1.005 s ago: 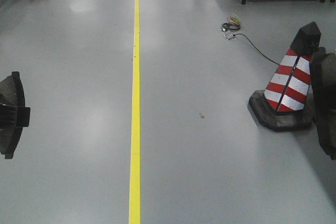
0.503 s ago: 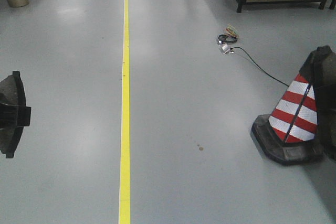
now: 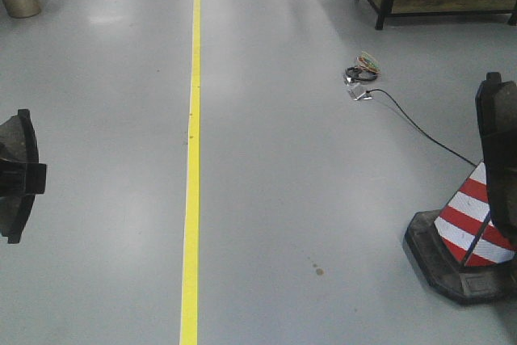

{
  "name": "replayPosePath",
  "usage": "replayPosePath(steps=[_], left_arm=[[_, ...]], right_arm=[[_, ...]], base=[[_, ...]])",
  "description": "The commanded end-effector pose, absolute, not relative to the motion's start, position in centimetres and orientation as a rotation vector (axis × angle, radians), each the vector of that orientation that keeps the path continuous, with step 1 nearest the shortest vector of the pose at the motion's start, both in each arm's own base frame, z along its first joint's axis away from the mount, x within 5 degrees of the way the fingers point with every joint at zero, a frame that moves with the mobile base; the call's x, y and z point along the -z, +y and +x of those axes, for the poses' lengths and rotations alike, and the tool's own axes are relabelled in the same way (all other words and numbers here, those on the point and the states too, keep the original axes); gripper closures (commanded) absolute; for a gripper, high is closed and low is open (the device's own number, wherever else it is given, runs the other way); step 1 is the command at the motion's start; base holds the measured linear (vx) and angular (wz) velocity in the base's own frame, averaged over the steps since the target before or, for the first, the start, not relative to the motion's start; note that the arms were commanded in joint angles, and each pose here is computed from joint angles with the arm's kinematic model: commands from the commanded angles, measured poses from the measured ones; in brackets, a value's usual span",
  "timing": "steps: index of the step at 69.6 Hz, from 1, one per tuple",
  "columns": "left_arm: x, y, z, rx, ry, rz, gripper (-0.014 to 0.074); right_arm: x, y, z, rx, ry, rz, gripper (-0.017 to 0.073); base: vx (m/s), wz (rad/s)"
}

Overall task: Move and align brake pads A on conveyor
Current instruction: 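Turn the base past the striped cones to face the conveyor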

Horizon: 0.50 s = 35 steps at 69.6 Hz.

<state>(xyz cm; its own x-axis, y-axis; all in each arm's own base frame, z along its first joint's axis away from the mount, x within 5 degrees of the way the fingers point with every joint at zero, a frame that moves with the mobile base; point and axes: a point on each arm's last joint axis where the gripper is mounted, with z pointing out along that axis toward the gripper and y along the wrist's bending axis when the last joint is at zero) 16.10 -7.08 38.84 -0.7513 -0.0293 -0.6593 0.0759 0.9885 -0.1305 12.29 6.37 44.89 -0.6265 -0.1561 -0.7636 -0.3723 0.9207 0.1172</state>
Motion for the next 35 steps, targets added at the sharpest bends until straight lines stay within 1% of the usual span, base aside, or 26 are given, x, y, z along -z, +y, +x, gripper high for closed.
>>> replayPosePath(steps=[1, 9, 18, 35], left_arm=[[-40.25, -7.1, 16.1, 0.239, 2.311, 0.033, 0.06], [-40.25, -7.1, 16.1, 0.239, 2.311, 0.033, 0.06], [-40.25, -7.1, 16.1, 0.239, 2.311, 0.033, 0.06], [-40.25, -7.1, 16.1, 0.239, 2.311, 0.033, 0.06]], right_arm=[[-46.4, 6.29, 12.24, -0.355, 2.133, -0.364, 0.0563], [-46.4, 6.29, 12.24, -0.355, 2.133, -0.364, 0.0563], [-46.4, 6.29, 12.24, -0.355, 2.133, -0.364, 0.0563], [-46.4, 6.29, 12.24, -0.355, 2.133, -0.364, 0.0563]], base=[[0.32, -0.06], [0.3, -0.11], [0.27, -0.25], [0.23, -0.45]])
